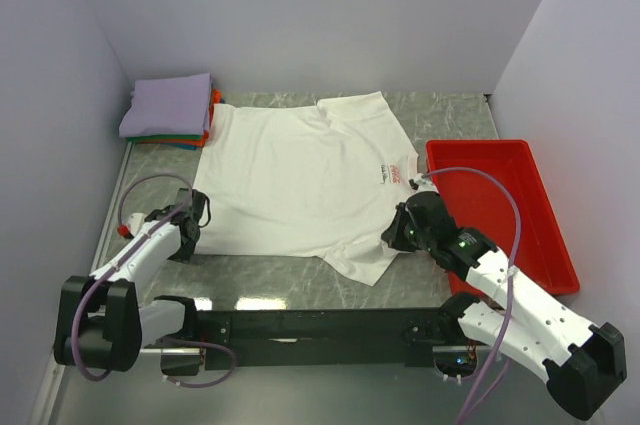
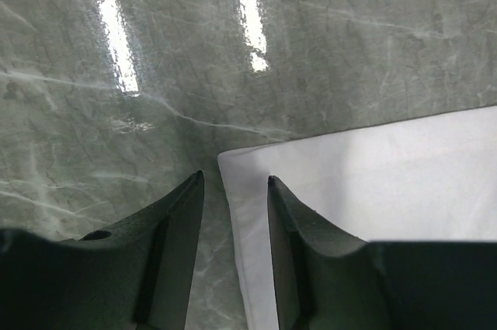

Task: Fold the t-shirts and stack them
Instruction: Fold the tshirt

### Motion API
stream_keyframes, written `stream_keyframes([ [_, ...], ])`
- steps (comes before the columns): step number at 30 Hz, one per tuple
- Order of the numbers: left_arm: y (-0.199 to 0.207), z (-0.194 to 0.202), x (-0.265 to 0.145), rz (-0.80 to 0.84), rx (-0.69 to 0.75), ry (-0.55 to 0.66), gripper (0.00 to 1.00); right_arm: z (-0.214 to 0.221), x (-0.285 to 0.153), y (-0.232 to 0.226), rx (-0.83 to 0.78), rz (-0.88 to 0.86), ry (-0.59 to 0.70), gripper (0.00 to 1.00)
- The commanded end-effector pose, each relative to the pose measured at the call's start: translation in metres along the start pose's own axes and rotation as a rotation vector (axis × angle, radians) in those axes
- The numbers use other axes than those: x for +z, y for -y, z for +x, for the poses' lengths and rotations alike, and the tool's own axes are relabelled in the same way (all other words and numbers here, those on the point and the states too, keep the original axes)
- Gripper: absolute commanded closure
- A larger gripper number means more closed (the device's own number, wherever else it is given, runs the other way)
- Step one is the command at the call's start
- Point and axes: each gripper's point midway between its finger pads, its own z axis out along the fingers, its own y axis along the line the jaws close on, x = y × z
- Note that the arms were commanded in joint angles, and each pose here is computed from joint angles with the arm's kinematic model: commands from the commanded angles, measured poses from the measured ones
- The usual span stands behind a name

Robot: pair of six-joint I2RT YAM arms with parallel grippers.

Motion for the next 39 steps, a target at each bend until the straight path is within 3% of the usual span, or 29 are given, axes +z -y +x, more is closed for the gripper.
stream_keyframes([
  [1,-0.002,-0.001,0.002,-0.025,-0.006,0.002,0.57,-0.003,0.004,0.0,-0.011,-0.012,0.012,1.0],
  [10,0.002,0.001,0.01,-0.038,0.013,-0.003,0.68,-0.005,0.003,0.0,-0.005,-0.013,0.008,1.0],
  [14,0.007,-0.006,0.009,-0.012,0.017,0.028,0.81,-0.006,0.001,0.0,0.001,-0.012,0.011,1.0],
  [15,0.009,-0.009,0.008,0.0,0.023,0.04,0.92,-0.006,-0.001,0.0,0.005,-0.015,0.012,1.0],
  [16,0.011,-0.018,0.006,0.019,0.014,0.075,0.96,-0.006,-0.002,-0.001,0.005,-0.017,0.011,1.0],
  [18,0.013,-0.027,0.003,0.039,0.018,0.113,0.99,-0.007,-0.008,0.0,0.015,-0.008,0.007,1.0],
  [24,0.016,-0.047,-0.014,0.155,-0.094,0.165,0.99,-0.011,-0.035,-0.002,0.052,-0.019,0.037,1.0],
  [32,-0.006,-0.061,-0.024,0.18,-0.199,0.21,0.99,0.007,-0.06,0.001,0.105,-0.044,-0.005,1.0],
  [39,-0.003,-0.065,-0.031,0.21,-0.198,0.213,1.0,0.01,-0.102,0.004,0.16,-0.074,0.025,1.0],
])
